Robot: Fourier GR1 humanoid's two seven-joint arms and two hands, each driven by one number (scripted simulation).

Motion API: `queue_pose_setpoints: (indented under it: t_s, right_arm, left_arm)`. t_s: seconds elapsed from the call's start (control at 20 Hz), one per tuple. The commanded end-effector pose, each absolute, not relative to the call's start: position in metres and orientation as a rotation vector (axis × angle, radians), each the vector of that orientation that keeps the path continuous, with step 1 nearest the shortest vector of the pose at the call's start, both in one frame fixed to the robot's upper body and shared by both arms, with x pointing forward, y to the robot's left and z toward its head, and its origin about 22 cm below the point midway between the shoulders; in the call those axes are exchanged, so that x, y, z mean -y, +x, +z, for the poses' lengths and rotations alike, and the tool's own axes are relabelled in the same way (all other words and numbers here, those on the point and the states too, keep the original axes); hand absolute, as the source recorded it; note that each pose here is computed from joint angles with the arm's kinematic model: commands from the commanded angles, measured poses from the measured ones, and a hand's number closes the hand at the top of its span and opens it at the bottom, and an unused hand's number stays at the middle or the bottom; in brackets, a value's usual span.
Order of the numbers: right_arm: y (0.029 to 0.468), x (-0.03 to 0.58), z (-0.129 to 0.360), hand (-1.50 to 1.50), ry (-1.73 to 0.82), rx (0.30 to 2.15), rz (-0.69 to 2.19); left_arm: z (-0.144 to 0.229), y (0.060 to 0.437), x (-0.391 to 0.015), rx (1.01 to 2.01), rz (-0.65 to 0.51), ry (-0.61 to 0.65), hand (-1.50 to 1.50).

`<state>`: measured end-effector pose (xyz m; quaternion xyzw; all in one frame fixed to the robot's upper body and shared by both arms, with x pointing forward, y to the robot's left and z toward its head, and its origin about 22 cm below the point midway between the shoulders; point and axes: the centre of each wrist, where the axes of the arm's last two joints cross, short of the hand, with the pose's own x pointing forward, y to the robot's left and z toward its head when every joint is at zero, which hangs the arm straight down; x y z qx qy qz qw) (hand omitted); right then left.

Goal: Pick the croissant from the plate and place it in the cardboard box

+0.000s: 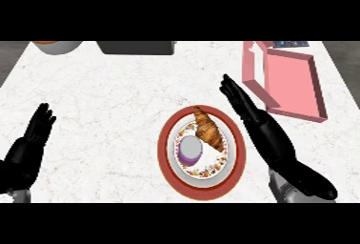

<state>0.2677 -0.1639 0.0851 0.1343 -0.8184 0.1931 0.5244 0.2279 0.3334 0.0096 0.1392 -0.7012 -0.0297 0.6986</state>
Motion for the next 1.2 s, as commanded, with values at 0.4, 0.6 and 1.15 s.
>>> queue_pose_setpoints:
  t_s: [0.4,0.6,1.15]
  right_arm:
    - [0.310,0.193,0.126,-1.50,-0.089,1.844,1.578]
    - [0.321,0.236,0.023,-1.50,0.266,1.847,1.223]
    - [0.392,0.245,0.084,-1.50,-0.021,1.845,1.791]
  left_arm:
    - [0.020,0.239,-0.364,1.418,-0.209,0.598,0.00]
    - [0.028,0.254,-0.357,1.395,-0.215,0.614,0.00]
    - [0.025,0.266,-0.353,1.393,-0.233,0.632,0.00]
